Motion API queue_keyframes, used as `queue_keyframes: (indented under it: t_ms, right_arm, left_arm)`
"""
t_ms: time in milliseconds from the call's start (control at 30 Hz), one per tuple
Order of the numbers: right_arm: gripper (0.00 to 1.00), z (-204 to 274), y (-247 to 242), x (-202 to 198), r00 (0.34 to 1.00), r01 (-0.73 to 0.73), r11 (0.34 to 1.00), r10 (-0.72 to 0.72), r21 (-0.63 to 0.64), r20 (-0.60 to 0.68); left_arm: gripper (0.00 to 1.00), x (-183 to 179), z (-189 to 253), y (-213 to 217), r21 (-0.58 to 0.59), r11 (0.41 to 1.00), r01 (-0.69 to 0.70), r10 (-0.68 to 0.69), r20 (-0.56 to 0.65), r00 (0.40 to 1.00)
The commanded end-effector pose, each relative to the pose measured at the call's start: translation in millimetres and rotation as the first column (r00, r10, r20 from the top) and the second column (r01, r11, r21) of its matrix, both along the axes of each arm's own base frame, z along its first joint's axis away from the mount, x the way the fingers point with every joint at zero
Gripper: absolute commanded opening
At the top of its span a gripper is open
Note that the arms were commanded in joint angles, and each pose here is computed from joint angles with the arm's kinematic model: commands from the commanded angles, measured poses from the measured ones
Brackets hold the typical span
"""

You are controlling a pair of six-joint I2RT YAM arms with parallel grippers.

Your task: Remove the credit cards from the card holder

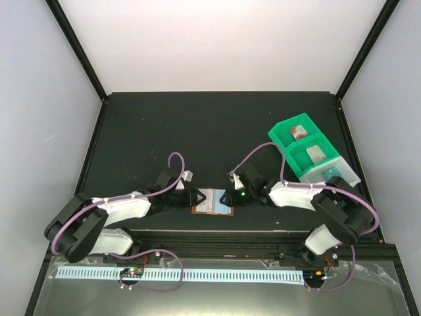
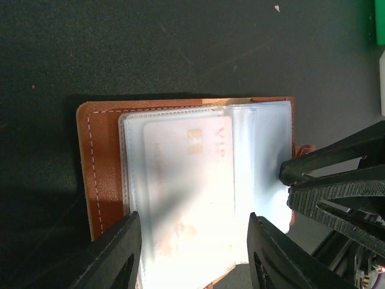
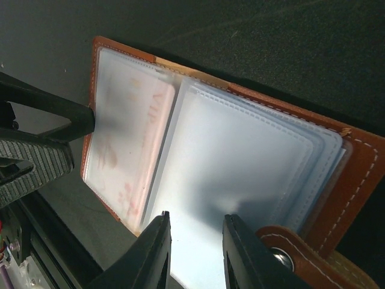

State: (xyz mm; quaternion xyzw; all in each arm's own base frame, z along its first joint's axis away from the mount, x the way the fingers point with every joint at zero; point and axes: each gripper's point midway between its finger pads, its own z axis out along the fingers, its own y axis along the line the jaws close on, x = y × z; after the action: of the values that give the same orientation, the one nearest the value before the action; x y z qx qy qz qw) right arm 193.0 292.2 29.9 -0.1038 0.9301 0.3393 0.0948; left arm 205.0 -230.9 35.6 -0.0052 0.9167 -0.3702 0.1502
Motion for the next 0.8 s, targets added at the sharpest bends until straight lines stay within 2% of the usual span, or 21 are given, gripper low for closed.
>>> queue_keyframes:
  t_ms: [0, 400, 767]
  right_arm:
    - [0.27, -3.1, -1.9, 0.8, 1.000, -0.006, 1.000, 0.007, -0.012, 0.024]
    - [0.27, -3.6, -2.2, 0.8, 1.000, -0.008, 1.000, 0.008, -0.014, 0.026]
    - [0.27, -4.7, -2.2, 0.7, 1.000, -0.009, 1.000, 0.009, -0.016, 0.024]
  left_arm:
    - [0.50, 2.4, -0.9, -0.1, 0.014, 1.000, 0.004, -0.004, 0.018, 1.000]
    - [0.50, 2.3, -3.3, 3.8, 0.035, 0.999, -0.011, 0.011, 0.008, 1.000]
    - [0.50, -1.2, 2.9, -8.8, -0.047, 0.999, 0.019, -0.019, -0.009, 1.000]
